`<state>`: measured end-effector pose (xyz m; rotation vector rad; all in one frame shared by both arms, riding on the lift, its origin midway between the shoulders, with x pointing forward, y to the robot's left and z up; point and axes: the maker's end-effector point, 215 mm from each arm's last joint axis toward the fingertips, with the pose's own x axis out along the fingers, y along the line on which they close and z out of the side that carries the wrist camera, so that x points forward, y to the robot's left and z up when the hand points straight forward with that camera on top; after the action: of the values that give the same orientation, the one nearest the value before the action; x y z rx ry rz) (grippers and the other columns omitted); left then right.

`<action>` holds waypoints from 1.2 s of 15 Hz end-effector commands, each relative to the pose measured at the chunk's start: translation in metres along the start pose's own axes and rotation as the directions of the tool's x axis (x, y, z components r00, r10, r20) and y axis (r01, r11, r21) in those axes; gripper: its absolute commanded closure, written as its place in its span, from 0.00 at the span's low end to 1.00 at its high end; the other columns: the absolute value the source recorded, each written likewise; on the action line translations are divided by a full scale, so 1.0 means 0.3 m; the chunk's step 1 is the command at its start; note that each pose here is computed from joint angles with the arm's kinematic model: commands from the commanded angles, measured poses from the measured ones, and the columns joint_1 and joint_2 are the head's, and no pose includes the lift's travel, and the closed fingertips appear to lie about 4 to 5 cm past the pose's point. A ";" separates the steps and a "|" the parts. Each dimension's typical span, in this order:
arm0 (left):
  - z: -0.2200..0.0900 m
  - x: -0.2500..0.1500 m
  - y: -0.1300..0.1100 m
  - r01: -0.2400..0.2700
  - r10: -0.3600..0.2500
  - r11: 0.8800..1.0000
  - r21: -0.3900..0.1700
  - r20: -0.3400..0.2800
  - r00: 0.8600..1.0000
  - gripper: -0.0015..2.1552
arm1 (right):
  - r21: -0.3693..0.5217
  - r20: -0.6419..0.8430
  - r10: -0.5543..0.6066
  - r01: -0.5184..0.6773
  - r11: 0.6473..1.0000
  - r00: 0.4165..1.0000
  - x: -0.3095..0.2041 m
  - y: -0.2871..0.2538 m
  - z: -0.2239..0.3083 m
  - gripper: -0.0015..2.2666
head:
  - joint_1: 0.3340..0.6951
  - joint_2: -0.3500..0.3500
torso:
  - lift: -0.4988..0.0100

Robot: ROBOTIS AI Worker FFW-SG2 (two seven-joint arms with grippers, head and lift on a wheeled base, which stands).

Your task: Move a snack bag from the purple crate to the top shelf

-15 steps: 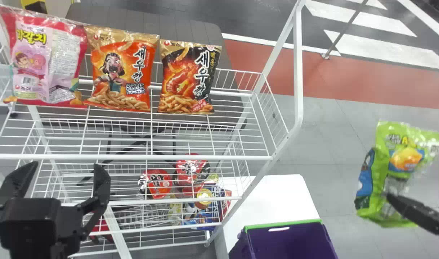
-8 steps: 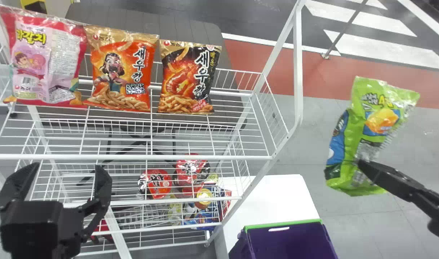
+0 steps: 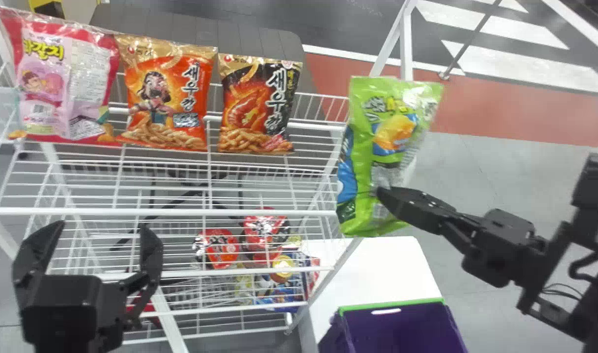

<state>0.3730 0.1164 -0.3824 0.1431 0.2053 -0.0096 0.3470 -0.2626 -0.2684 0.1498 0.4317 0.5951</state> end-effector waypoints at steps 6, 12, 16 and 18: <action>-0.015 -0.016 0.012 -0.007 0.007 1.000 0.009 -0.007 1.000 0.05 | -0.151 0.026 0.057 -0.053 0.987 0.998 0.375 0.075 0.001 0.88 | 1.00 0.32 | 0.98; -0.026 -0.020 0.017 -0.007 0.007 1.000 0.007 -0.006 1.000 0.05 | -0.204 0.106 -0.014 0.036 0.978 0.994 0.523 -0.047 0.014 0.88 | 1.00 0.38 | 0.98; -0.018 -0.025 0.019 -0.006 0.006 1.000 0.005 -0.001 1.000 0.05 | -0.233 0.178 -0.047 0.088 0.969 0.983 0.566 -0.110 0.033 0.88 | 1.00 0.38 | 0.98; -0.023 -0.032 0.023 -0.011 0.011 1.000 0.010 -0.003 1.000 0.05 | -0.231 0.199 -0.089 0.135 0.964 0.976 0.574 -0.157 0.034 0.88 | 1.00 0.37 | 0.98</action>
<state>0.3636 0.1241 -0.3863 0.1507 0.2086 0.0002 0.4986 -0.1993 -0.3292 -0.0483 0.1940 0.5269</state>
